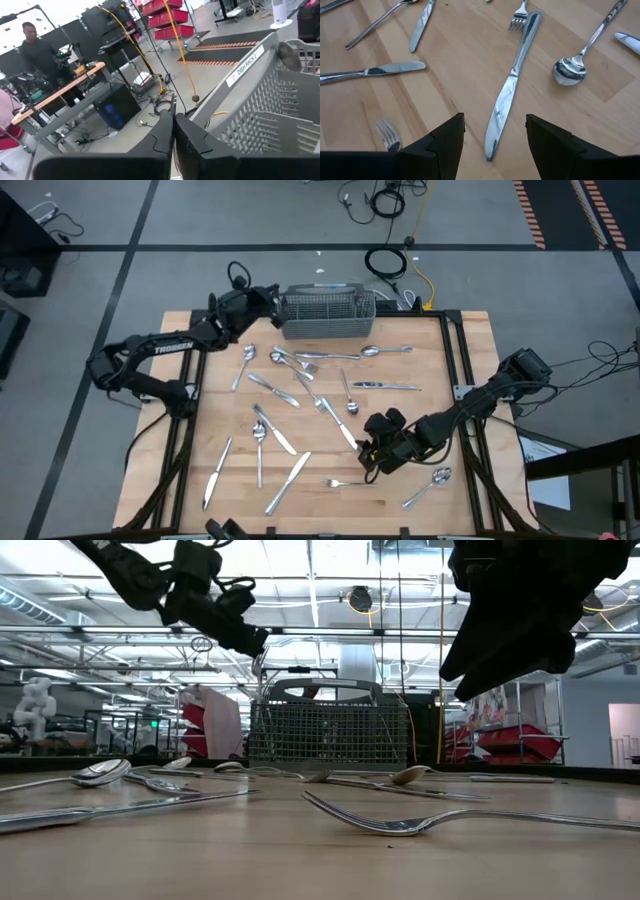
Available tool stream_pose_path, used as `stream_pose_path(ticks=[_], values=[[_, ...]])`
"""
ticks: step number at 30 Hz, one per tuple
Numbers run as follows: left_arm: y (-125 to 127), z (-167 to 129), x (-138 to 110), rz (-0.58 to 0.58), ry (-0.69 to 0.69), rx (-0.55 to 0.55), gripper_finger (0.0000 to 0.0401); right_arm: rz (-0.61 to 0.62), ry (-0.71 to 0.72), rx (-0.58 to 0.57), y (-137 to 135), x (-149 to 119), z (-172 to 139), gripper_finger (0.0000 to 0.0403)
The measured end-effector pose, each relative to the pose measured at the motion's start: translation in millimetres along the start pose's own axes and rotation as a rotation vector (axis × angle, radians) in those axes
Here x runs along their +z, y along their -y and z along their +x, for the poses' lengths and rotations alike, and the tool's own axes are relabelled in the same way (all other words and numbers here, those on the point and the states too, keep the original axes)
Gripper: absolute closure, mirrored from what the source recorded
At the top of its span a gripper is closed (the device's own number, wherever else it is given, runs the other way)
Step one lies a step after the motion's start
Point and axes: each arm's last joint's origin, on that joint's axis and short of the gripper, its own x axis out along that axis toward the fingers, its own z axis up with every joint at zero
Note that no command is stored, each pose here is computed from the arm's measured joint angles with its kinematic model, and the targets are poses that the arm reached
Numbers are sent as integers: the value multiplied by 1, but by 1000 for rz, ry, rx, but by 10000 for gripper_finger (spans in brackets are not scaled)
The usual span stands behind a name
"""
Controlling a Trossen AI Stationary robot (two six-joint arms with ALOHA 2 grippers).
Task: Sort silverware
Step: Put the silver fork into the silverware organizer
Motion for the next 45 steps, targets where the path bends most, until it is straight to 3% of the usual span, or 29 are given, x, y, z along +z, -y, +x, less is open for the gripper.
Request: stream_pose_path(ticks=[5, 14, 19, 23, 27, 30, 33, 36, 39, 45], values=[[-5, -12, 11, -15, 57, -55, 332, 5, 0, -15, 2, 3, 2, 186], [-2, -17, 6, 19, -7, -150, 299, 4, 2, -30, 5, 6, 4, 163], [1, -33, 29, -6, 105, -185, 296, 7, 1, -59, 9, 8, 6, 166], [5, -52, 60, -87, 239, -317, 296, 10, -3, -98, 14, 11, 9, 168], [20, -66, 74, -181, 272, -559, 296, 30, -6, -116, 15, 10, 17, 169], [39, -73, 63, -138, 131, -682, 296, 35, -8, -113, 12, 4, 28, 169], [58, -76, 50, 6, 32, -793, 296, 34, -21, -108, 8, -2, 40, 169], [76, -74, 41, 112, 25, -906, 296, 36, -47, -92, 6, -8, 49, 169], [92, -66, 31, 133, -3, -1012, 296, 35, -89, -78, 5, -13, 55, 170], [118, -51, 8, 231, -44, -1120, 296, 37, -139, -52, 3, -16, 55, 170]])
